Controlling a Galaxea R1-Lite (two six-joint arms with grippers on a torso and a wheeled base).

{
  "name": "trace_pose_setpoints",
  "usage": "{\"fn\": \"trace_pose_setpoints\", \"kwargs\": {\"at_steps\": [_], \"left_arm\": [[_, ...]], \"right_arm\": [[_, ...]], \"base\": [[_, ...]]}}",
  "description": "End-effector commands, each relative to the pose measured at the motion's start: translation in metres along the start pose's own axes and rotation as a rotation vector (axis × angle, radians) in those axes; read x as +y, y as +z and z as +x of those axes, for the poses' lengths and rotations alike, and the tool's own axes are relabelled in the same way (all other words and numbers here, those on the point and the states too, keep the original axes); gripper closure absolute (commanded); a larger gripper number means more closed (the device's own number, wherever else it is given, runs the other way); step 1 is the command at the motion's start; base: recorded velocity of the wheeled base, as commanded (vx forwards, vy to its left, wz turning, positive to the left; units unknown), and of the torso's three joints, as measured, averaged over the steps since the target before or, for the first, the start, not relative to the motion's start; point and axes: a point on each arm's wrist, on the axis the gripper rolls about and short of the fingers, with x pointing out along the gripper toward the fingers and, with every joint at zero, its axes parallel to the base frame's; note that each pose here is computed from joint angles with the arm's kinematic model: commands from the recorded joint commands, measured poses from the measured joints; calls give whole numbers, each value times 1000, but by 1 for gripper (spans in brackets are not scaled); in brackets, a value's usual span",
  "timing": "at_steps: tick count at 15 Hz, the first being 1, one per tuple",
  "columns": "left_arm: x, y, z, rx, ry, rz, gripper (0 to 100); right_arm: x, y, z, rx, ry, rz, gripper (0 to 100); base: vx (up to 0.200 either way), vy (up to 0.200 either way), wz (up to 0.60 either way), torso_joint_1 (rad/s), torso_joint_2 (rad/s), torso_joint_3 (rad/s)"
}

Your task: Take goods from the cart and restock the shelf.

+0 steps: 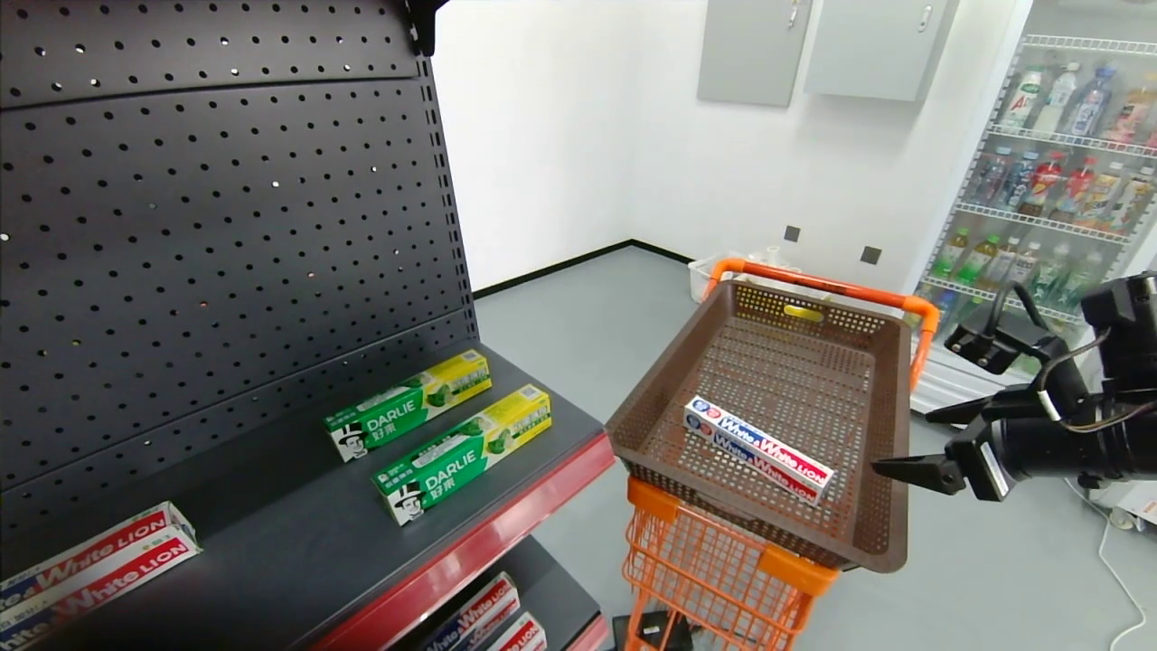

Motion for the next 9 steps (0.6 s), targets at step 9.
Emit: {"fn": "trace_pose_setpoints", "kwargs": {"at_steps": [9], "left_arm": [[0, 0, 0, 1, 0, 0, 0]], "right_arm": [[-44, -11, 90, 134, 75, -125, 0]], "base": [[0, 0, 0, 0, 0, 0]]}}
